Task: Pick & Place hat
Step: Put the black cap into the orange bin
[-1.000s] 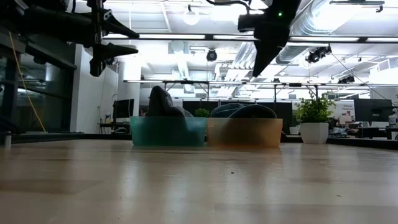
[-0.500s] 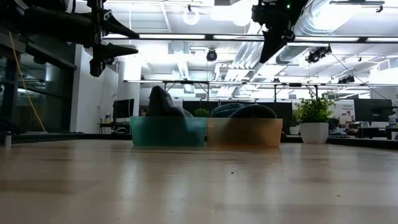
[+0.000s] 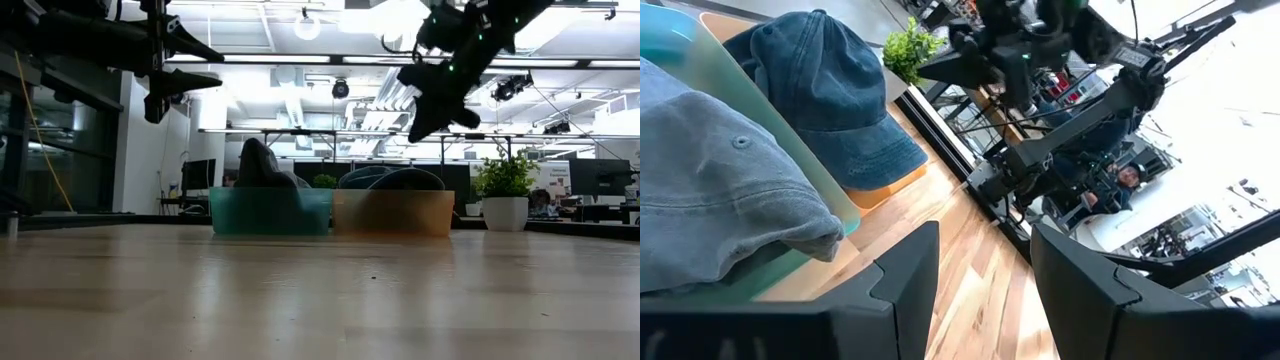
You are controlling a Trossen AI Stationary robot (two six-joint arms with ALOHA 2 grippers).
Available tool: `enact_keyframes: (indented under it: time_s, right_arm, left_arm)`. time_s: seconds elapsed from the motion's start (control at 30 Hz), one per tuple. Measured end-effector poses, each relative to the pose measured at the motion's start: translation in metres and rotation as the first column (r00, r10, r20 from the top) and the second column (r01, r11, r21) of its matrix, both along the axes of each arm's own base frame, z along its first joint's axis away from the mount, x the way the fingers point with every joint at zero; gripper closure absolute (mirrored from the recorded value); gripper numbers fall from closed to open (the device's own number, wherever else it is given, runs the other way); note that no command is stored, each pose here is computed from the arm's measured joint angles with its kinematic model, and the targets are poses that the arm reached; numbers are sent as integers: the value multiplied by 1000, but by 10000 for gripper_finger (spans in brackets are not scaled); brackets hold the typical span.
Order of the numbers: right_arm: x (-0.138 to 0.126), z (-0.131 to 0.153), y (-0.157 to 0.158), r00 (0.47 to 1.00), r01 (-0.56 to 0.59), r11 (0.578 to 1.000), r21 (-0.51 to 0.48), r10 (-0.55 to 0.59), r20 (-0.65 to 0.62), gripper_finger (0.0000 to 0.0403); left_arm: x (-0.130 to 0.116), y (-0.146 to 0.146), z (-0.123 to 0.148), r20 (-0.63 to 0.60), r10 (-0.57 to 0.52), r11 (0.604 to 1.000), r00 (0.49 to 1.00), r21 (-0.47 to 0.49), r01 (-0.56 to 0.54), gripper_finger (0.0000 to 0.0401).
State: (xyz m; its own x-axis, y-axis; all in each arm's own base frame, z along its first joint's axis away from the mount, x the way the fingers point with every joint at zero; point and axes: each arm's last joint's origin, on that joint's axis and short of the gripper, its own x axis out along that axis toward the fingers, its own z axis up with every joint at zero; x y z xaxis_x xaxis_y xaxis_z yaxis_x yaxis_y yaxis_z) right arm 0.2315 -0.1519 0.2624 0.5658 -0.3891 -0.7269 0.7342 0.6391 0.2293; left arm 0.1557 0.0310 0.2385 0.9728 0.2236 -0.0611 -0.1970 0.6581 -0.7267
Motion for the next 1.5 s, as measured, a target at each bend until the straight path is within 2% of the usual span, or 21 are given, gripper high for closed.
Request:
enact_keyframes:
  time_s: [0.2, 0.4, 0.63, 0.87, 0.97, 1.27, 1.5]
  right_arm:
    - [-16, -22, -15, 984, 175, 982, 74, -177, 31, 402]
    - [-27, -35, -23, 945, 326, 944, 57, -327, 9, 403]
    - [-36, -45, -30, 922, 384, 922, 59, -386, 24, 403]
    - [-22, -71, -40, 942, 328, 936, 128, -334, 28, 403]
    - [-11, -75, -40, 950, 287, 946, 151, -301, 80, 403]
    - [1, -74, -32, 961, 237, 963, 126, -252, 116, 403]
    - [9, -91, -36, 971, 197, 968, 157, -215, 106, 403]
  left_arm:
    - [0, 0, 0, 3, 1, 1000, 1000, -11, -1, 242]
    - [0, 0, 0, 4, 1, 1000, 1000, -17, -1, 242]
    - [0, 0, 0, 4, 2, 1000, 1000, -17, -2, 242]
    - [0, 0, 0, 4, 2, 1000, 1000, -17, -2, 242]
    - [0, 0, 0, 5, 2, 1000, 1000, -23, -2, 242]
    - [0, 0, 0, 6, 1, 1000, 1000, -24, -1, 242]
    - [0, 0, 0, 7, -6, 1000, 1000, -29, 6, 242]
